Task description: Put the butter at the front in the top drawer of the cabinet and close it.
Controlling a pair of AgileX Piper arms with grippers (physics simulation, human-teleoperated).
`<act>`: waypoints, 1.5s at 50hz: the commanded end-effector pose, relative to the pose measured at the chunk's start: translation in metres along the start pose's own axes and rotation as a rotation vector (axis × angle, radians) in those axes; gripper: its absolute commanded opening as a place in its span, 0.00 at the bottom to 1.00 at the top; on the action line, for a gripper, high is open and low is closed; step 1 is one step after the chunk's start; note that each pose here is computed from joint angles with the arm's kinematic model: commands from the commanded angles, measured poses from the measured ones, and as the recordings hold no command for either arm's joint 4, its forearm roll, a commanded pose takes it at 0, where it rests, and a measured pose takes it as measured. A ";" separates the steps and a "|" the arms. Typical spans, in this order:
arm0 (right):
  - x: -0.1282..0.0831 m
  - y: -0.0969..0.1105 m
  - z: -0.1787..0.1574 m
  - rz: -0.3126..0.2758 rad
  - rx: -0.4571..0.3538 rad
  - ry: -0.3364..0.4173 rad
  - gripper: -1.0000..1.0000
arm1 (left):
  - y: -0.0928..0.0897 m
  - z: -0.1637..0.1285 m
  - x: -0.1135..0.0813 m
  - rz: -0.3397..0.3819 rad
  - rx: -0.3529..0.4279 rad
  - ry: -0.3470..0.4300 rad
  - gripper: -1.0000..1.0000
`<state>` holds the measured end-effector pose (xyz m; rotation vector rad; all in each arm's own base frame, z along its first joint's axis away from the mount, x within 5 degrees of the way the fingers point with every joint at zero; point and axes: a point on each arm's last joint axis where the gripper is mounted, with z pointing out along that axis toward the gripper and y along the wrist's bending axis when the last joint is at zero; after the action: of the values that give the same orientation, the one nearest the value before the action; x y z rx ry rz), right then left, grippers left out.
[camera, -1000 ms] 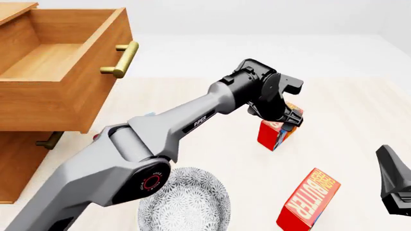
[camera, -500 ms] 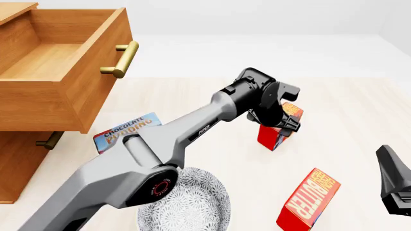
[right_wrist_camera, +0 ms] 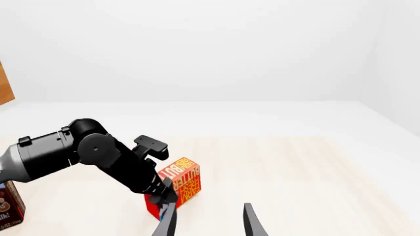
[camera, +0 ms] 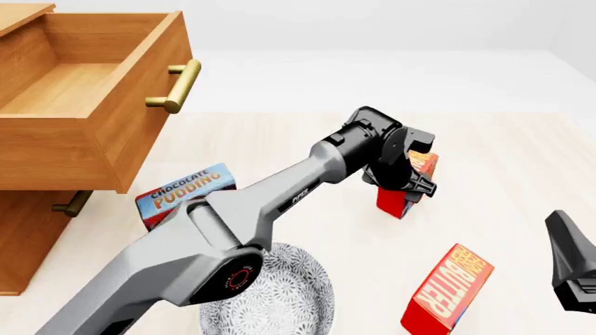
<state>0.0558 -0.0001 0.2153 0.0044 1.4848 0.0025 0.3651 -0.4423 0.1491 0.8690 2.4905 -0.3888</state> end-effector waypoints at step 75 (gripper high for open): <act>0.000 0.000 0.000 -0.001 0.000 0.000 1.00 | 0.063 -0.285 -0.052 -0.007 -0.059 -0.260 0.00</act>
<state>0.0558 -0.0001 0.2153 0.0044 1.4848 0.0025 0.3517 -0.3331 0.3720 0.7528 2.3036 -0.4132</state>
